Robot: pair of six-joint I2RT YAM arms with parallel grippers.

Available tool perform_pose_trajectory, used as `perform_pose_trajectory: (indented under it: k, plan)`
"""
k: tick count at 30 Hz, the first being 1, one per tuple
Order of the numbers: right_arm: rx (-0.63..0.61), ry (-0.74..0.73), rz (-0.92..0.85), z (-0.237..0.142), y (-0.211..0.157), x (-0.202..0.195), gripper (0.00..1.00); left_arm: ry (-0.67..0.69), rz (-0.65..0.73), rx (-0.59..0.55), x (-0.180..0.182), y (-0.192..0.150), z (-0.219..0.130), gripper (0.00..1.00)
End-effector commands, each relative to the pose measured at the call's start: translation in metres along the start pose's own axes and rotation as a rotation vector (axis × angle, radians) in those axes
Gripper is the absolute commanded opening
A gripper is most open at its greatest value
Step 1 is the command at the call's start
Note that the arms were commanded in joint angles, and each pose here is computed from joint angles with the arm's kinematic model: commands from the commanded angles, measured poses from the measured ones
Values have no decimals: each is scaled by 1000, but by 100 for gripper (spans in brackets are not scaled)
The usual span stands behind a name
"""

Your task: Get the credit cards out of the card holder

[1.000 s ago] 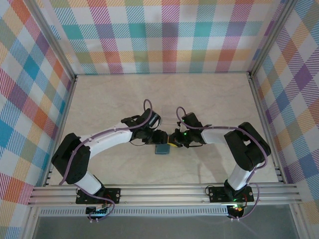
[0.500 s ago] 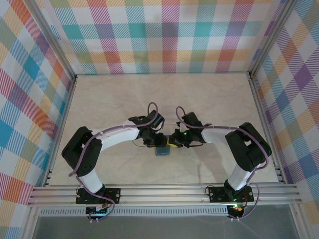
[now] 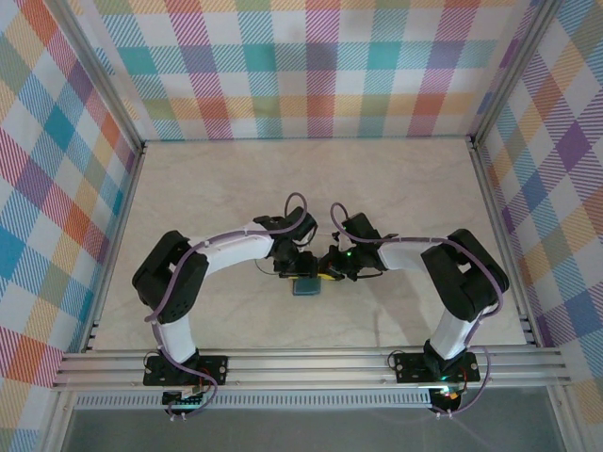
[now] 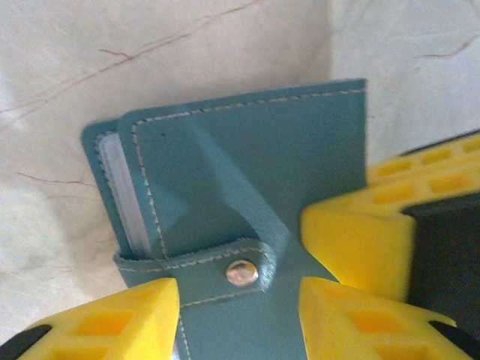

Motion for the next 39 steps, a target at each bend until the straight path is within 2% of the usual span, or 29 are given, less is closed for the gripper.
perform_pose_trajectory:
  k: [1,9,13,27,39]
  plan:
    - [45,18,-5,3,-8,6,2,110,9,-3,16,-3,8,43]
    - [42,16,-9,0,-8,8,2,203,19,-35,25,0,8,43]
    - [44,6,-9,-1,-10,6,1,242,32,-50,27,1,8,40]
    - [64,-25,-22,0,-8,4,0,229,52,-105,27,2,-8,17]
    - [96,-135,-51,-3,-12,-10,0,146,18,-135,22,-1,-27,8]
Point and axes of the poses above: each hand's point on the last joint's axis, 136 mm out from that joint toward the fingers, its own z axis out along the fingers, its own x axis along the line the jaws close on, y = z × x, the point moved 3 cm from there along -z, back along the fingers, and after that the axes turned 15 degrees about -z, right-handed, at the moved point
